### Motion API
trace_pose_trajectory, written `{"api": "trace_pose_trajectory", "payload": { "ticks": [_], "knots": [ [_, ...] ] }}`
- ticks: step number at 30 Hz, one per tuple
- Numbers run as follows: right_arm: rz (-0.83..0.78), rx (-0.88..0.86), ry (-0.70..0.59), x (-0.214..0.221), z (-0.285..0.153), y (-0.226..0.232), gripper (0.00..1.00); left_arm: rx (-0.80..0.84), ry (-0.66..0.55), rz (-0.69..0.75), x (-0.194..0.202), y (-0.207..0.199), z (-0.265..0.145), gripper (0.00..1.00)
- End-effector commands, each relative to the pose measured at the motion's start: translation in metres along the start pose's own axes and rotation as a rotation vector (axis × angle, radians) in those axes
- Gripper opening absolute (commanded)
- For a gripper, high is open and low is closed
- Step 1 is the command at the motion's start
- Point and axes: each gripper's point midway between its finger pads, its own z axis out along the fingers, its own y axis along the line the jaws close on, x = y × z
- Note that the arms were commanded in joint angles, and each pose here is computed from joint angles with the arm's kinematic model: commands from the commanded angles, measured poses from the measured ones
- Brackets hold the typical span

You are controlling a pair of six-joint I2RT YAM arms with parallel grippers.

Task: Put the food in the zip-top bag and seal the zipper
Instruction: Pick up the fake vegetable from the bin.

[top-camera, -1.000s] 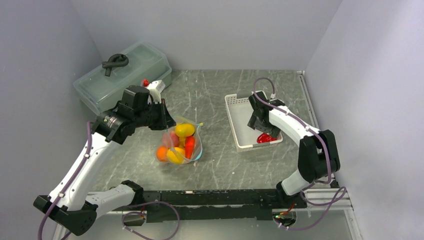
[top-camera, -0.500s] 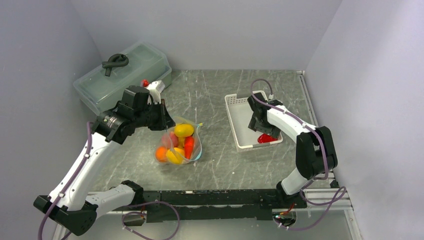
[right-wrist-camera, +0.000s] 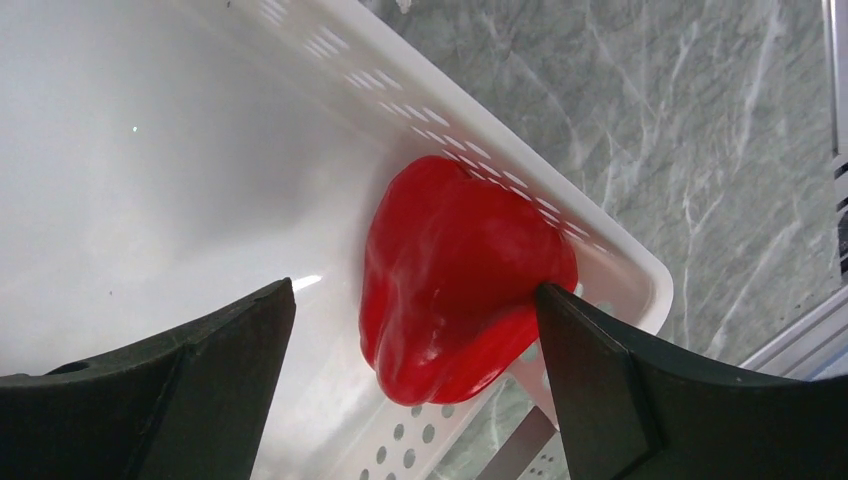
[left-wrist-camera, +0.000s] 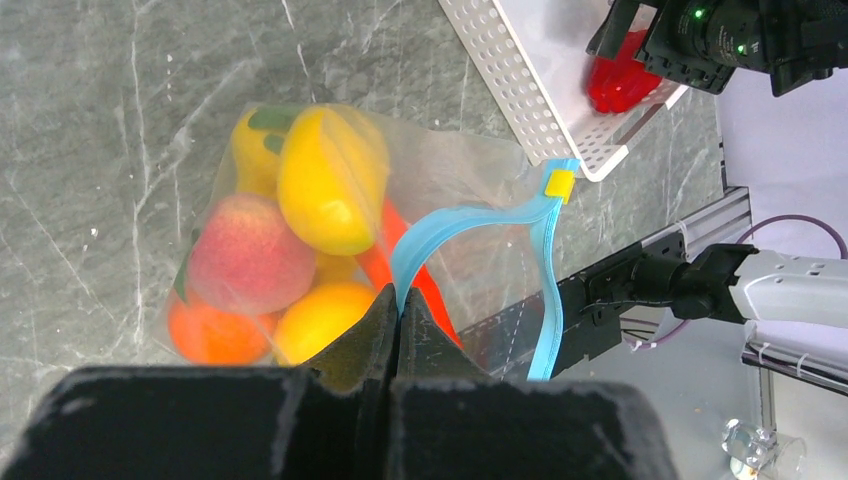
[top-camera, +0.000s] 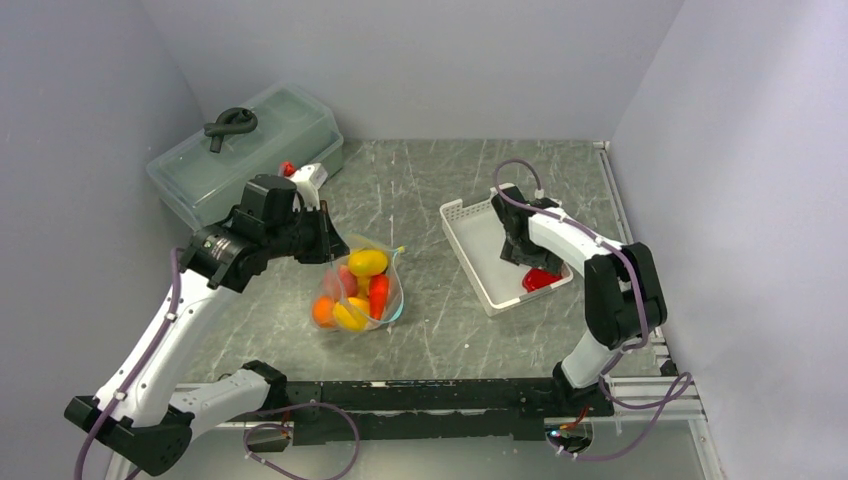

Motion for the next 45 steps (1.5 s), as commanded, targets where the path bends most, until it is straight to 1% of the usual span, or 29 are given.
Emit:
{"api": "trace_pose_trajectory", "payload": {
  "ticks": [1, 5, 10, 12, 16, 17, 19, 24, 25, 28, 38, 45],
  "knots": [
    [0.023, 0.009, 0.079, 0.017, 0.016, 0.005, 0.93, 0.035, -0.065, 0.004, -0.010, -0.006, -0.005, 0.00],
    [0.005, 0.051, 0.070, 0.020, 0.023, -0.002, 0.91, 0.039, -0.052, 0.010, -0.011, -0.007, -0.002, 0.00],
    [-0.014, 0.087, 0.078, 0.026, 0.031, -0.006, 0.85, 0.028, -0.050, 0.019, -0.009, -0.005, -0.004, 0.00],
    [-0.021, 0.101, 0.071, 0.025, 0.032, -0.009, 0.81, 0.025, -0.046, 0.021, -0.007, -0.003, -0.003, 0.00],
    [-0.042, 0.120, 0.077, 0.027, 0.033, -0.013, 0.71, 0.030, -0.039, 0.029, -0.006, -0.004, -0.002, 0.00],
    [-0.042, 0.116, 0.082, 0.029, 0.033, -0.013, 0.67, 0.029, -0.040, 0.032, -0.006, -0.003, -0.002, 0.00],
    [-0.040, 0.094, 0.087, 0.030, 0.030, -0.011, 0.57, 0.024, -0.042, 0.038, -0.006, -0.002, -0.002, 0.00],
    [-0.022, 0.029, 0.098, 0.031, 0.021, -0.006, 0.22, 0.019, -0.051, 0.051, -0.006, 0.000, -0.003, 0.00],
    [-0.019, 0.010, 0.105, 0.031, 0.018, -0.003, 0.17, 0.020, -0.054, 0.053, -0.006, 0.000, -0.003, 0.00],
    [-0.003, -0.052, 0.118, 0.031, 0.011, 0.005, 0.00, 0.026, -0.052, 0.055, -0.004, 0.001, -0.001, 0.00],
    [0.027, -0.284, 0.099, 0.022, -0.027, 0.032, 0.00, 0.037, -0.047, 0.057, -0.006, -0.001, 0.002, 0.00],
    [0.025, -0.304, 0.012, -0.003, -0.053, 0.026, 0.00, 0.026, -0.052, 0.048, -0.002, 0.002, -0.001, 0.00]
  ]
}}
